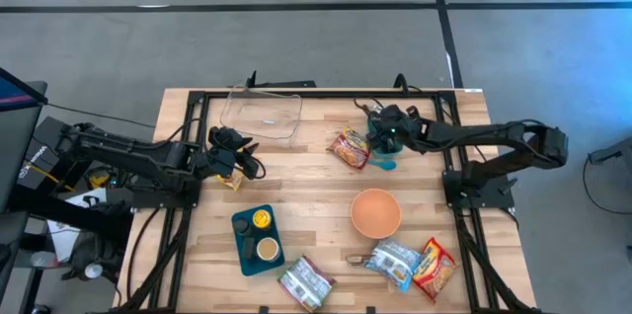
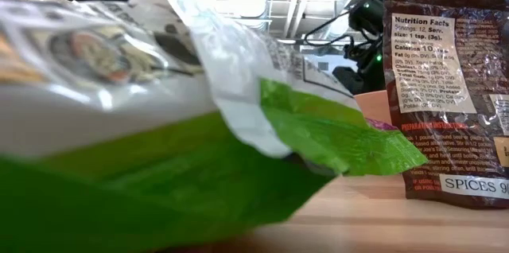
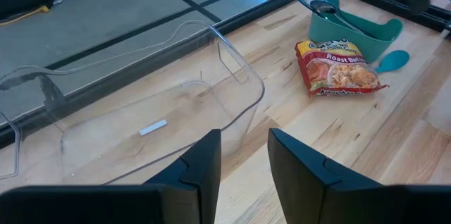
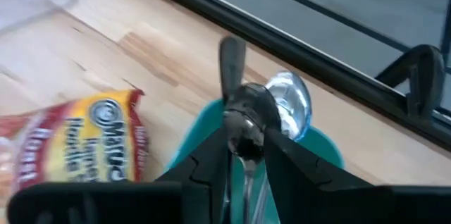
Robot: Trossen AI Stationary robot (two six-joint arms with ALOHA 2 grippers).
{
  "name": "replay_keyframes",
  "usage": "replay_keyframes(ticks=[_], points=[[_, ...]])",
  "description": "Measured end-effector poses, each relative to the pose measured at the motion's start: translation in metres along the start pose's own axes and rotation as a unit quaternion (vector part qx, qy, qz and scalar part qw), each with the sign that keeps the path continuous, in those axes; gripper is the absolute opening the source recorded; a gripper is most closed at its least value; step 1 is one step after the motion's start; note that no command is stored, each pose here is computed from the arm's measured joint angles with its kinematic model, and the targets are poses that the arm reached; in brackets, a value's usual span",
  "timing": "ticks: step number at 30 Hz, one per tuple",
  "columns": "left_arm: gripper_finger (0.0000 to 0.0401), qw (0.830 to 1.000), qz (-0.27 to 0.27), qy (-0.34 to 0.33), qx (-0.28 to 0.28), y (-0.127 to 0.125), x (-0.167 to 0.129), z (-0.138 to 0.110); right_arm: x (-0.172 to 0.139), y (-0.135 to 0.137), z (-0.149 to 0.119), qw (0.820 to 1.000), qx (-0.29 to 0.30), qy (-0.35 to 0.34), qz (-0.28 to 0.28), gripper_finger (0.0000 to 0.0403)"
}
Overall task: Pick & Place Food Item
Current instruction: Put the orange seasoning pack into the blue bin
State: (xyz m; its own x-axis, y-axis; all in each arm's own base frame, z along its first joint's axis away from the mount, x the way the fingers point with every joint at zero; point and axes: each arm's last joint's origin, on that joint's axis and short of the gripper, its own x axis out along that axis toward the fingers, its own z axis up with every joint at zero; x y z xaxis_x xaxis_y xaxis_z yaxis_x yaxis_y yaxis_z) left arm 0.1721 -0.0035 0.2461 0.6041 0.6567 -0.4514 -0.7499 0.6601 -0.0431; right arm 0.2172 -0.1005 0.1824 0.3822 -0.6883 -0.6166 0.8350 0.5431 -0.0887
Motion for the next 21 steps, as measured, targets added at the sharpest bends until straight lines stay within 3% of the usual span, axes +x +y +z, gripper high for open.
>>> replay_keyframes(ticks=[10,14,21], points=[[0.0112,1.000,0.000,-0.001,0.003,0.000,0.000,0.000,-0.036,0.010,0.007,0.994,0.004,-0.036,0.101,0.0088],[0.0112,0.999,-0.006,-0.009,0.035,-0.002,0.000,0.002,-0.050,0.017,0.007,0.986,-0.004,-0.040,0.161,0.0088],[0.0112,0.995,-0.019,-0.035,0.094,-0.006,0.000,0.008,-0.066,0.031,-0.001,0.978,-0.034,-0.039,0.204,0.0088]])
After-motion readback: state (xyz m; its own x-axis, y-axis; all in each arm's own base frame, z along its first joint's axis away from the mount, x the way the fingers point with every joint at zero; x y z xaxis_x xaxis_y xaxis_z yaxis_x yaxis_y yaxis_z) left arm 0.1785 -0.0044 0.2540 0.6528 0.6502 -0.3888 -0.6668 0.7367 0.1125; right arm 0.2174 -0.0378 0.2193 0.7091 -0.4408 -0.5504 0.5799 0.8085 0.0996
